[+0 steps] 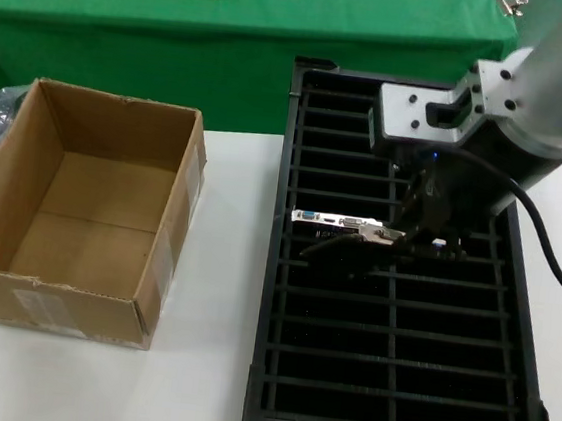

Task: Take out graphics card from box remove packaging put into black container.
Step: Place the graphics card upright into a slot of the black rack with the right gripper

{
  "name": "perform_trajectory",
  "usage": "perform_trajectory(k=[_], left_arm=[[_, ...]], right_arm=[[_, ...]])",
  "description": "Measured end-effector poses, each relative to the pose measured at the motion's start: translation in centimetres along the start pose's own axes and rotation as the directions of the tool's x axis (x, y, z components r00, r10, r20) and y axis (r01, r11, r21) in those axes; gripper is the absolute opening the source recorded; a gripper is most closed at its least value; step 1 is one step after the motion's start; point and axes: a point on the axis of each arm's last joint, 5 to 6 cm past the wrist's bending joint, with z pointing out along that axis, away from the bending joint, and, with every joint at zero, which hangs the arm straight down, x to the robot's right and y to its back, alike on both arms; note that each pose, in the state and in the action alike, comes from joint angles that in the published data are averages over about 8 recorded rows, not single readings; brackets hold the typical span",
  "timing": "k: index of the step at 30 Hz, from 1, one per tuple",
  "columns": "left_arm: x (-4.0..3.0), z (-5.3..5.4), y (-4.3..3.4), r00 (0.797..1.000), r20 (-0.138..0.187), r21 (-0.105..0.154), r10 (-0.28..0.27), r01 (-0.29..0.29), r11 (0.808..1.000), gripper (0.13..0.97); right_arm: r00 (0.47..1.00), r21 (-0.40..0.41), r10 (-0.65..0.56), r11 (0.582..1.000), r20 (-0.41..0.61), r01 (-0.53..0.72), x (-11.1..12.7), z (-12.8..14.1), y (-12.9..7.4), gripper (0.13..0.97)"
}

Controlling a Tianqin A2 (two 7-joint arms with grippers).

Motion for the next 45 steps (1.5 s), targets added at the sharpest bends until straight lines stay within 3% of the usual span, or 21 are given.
perform_trajectory(k=[28, 45], left_arm=[[0.03, -0.1, 0.40, 1.000, 0.006, -0.039, -0.009, 0.009, 0.999, 0.139], [0.03, -0.4, 0.86, 1.000, 0.012, -0.046, -0.019, 0.020, 0.999, 0.139]], right_arm=[[0.999, -0.094, -0.038, 0.995, 0.025, 0.041, 1.3, 3.8, 1.2, 0.189], [0.997, -0.137, -0.070, 0.988, 0.040, 0.075, 2.9, 5.3, -0.3, 0.195]])
